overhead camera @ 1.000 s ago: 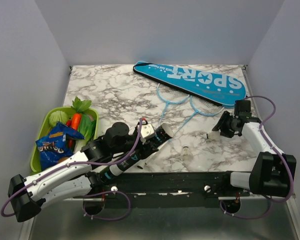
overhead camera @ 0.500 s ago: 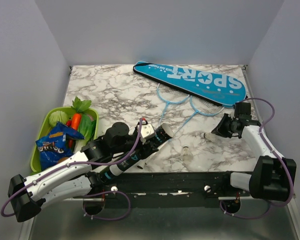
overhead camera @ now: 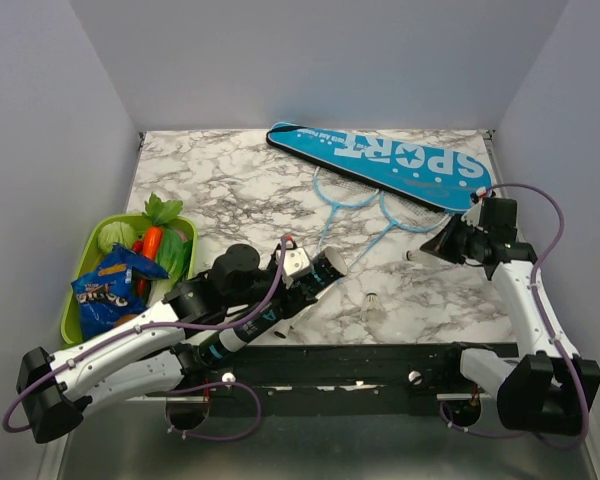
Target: Pack up the badminton gear
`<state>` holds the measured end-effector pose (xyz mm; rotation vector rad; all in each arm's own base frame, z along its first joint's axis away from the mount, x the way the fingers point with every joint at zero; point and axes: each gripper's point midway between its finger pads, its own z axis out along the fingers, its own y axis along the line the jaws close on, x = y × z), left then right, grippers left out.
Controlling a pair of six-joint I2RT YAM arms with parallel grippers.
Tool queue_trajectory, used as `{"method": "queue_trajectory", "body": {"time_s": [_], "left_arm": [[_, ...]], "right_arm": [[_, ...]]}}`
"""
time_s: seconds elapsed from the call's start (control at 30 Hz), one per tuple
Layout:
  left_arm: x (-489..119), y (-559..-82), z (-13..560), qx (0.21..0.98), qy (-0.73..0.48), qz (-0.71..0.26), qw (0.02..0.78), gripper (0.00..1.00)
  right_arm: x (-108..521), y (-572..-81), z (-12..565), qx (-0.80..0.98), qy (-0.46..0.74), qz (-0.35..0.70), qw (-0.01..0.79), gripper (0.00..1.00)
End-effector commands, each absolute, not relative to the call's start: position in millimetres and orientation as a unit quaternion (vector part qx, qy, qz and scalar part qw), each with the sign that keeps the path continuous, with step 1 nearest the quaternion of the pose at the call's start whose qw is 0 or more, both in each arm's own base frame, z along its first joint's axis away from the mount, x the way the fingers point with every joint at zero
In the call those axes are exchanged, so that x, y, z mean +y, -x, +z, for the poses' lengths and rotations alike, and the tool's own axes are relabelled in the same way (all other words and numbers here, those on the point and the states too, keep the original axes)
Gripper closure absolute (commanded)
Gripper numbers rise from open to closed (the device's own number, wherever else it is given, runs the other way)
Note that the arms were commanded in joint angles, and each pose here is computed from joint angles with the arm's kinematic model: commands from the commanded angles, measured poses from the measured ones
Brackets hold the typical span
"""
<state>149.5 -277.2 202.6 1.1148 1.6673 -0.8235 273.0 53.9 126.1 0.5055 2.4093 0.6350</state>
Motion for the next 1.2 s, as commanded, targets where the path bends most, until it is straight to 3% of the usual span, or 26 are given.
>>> {"method": "queue_trajectory", "body": {"time_s": [0.0,0.17,0.4,1.17], "left_arm": [[-284,-143,207,0.669,-0.467,-0.351,0.461,0.87],[-287,-135,203,0.657,-0.486,-0.362,0.448,0.90],[-291,-119,202,0.635,-0.510,-0.388,0.432,0.90],[-294,-112,197,0.630,-0.519,-0.396,0.421,0.89]], "right_arm": [[87,-268,201,0.876,-0.100,0.307,0.359,0.99],[135,-249,268,0.839,0.016,0.375,0.394,0.99],[175,-211,309,0.808,0.125,0.433,0.380,0.99],[228,-138,311,0.781,0.241,0.492,0.300,0.99]]}}
